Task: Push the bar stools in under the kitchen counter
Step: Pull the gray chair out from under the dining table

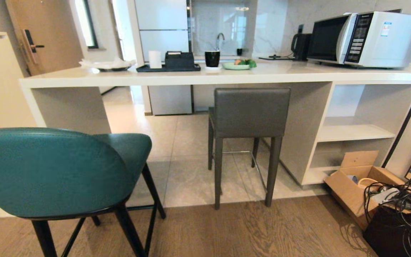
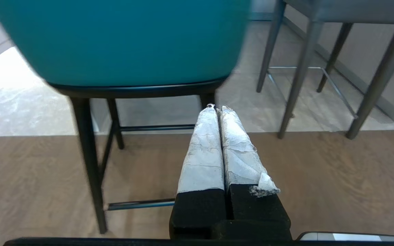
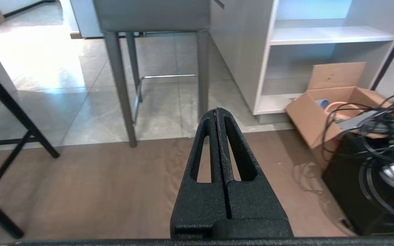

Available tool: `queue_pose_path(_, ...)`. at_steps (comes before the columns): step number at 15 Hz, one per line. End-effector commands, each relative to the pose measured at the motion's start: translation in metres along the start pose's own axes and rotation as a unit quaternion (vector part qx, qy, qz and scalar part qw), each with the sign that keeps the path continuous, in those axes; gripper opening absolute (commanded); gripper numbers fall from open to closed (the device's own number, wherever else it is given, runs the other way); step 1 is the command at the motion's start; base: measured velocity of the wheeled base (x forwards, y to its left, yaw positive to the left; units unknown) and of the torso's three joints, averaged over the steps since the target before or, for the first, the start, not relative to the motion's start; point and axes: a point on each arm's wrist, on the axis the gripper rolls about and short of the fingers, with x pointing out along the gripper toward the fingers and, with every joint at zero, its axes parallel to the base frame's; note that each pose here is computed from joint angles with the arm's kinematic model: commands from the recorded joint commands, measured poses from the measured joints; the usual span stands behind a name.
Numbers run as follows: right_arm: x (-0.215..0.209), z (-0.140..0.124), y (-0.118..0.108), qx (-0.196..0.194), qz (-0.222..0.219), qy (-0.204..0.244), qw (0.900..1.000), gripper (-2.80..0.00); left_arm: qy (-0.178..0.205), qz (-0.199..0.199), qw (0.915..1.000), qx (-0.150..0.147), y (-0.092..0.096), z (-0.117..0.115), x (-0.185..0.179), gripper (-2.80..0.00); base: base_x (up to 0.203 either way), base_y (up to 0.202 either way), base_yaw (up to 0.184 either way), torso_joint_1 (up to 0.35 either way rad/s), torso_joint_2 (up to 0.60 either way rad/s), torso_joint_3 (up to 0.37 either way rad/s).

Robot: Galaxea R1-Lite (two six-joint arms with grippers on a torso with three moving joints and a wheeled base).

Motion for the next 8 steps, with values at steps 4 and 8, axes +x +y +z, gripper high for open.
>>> queue_pose_path(4, 0.0001, 0.0, 0.0, 0.0, 0.0, 0.0, 1.0, -2.8, 0.0, 0.0, 1.0, 0.0, 0.0, 0.0001, 0.0001, -2.8, 0.0, -0.194, 0.002, 0.003, 0.01, 0.004)
queue_pose_path(8, 0.0001, 0.0, 0.0, 0.0, 0.0, 0.0, 1.0, -2.8, 0.0, 0.0, 1.0, 0.0, 0.0, 0.0001, 0.0, -2.8, 0.0, -0.194, 0.002, 0.002, 0.0, -0.001)
